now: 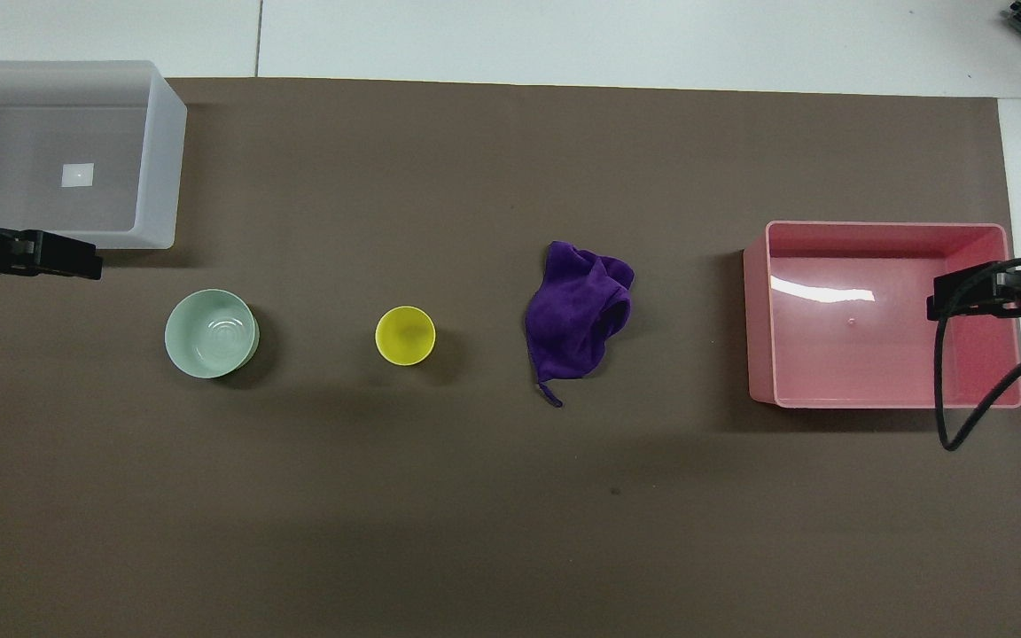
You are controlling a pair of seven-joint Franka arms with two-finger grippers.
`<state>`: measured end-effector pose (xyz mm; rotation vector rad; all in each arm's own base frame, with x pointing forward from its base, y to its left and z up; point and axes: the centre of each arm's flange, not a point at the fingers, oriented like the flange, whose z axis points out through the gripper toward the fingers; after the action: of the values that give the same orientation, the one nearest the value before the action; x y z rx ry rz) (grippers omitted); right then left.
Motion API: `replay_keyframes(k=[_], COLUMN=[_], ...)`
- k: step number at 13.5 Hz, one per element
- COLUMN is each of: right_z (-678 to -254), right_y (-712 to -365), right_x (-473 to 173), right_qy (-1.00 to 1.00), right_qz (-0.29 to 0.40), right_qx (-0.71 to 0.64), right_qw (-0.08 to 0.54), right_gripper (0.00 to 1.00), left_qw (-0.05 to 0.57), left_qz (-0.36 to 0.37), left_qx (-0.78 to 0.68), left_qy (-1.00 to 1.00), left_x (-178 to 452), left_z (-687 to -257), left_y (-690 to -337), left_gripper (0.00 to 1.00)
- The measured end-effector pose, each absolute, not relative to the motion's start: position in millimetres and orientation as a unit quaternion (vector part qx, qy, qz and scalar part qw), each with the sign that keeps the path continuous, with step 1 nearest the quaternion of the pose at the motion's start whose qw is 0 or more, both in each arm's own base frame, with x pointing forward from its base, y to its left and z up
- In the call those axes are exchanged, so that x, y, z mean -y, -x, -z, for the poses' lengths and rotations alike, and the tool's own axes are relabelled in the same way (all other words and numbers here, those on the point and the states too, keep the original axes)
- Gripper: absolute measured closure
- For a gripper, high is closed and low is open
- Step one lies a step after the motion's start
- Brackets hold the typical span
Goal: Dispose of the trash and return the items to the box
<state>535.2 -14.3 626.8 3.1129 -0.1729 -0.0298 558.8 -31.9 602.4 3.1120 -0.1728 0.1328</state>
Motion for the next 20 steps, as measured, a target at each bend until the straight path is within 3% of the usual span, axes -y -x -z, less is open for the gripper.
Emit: replay_keyframes(k=[14,20], right_z=[-628,-628], right_y=[-535,-535], right_x=[11,11], right_qy=[-0.999,-0.999], right_qz=[0.009,0.009], right_qx=[0.052,0.052], right_qw=[0.012,0.012], right_gripper=[0.0,0.0], left_qw=[0.011,0.01], left_qz=[-0.041,-0.044], left_qx=[0.055,0.051], left_qy=[-0.998,-0.998], left_x=[31,29], left_z=[-600,-550], left_y=[-559,-561], left_gripper=[0.0,0.0])
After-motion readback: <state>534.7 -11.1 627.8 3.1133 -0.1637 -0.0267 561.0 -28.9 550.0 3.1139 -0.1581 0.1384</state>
